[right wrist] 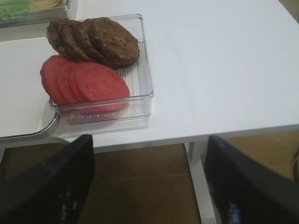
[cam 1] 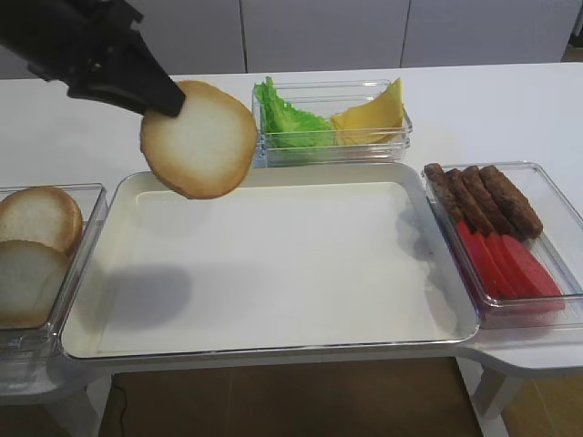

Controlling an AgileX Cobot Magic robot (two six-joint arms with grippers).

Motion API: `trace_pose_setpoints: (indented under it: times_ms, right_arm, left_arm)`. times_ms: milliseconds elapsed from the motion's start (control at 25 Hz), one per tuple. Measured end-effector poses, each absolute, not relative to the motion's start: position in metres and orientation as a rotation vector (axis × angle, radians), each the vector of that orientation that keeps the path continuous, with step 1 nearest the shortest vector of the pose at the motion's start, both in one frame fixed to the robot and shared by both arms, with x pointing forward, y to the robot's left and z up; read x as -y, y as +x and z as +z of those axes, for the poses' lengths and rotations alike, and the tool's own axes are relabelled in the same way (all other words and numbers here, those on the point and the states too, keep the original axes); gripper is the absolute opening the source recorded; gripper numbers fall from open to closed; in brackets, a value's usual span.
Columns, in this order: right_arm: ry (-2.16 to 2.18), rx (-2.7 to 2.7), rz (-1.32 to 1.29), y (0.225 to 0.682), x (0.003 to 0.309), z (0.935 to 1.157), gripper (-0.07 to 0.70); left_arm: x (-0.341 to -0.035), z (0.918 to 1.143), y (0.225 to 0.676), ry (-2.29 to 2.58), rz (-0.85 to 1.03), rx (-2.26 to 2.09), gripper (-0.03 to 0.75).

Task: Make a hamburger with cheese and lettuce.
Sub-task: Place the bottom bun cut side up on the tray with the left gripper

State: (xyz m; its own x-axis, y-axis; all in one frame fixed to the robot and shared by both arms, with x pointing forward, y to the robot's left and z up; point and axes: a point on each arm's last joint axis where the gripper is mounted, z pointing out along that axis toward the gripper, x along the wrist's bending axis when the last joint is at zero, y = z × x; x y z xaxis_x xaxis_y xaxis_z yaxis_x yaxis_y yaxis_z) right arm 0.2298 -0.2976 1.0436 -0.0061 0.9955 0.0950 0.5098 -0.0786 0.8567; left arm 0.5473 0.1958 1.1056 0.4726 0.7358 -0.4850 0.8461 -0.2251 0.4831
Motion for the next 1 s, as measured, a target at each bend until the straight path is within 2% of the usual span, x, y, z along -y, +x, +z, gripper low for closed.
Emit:
trace_pose_setpoints:
  times_ms: [480,840,1000]
  right_arm:
    - [1.652,-1.574,0.999,0.23,0.298,1.044,0.559]
    - [1.652,-1.574,0.999,0.23,0.298,1.044,0.559]
    - [1.652,-1.574,0.999,0.23,0.298,1.044,0.559]
  left_arm:
    - [-0.163,1.029,0.581,1.984,-0.523,-1.448,0.138]
    - [-0.149,1.004,0.583,2.032,-0.594,-1.452,0.138]
    - [-0.148,1.001,0.585,2.043,-0.589,-1.438,0.138]
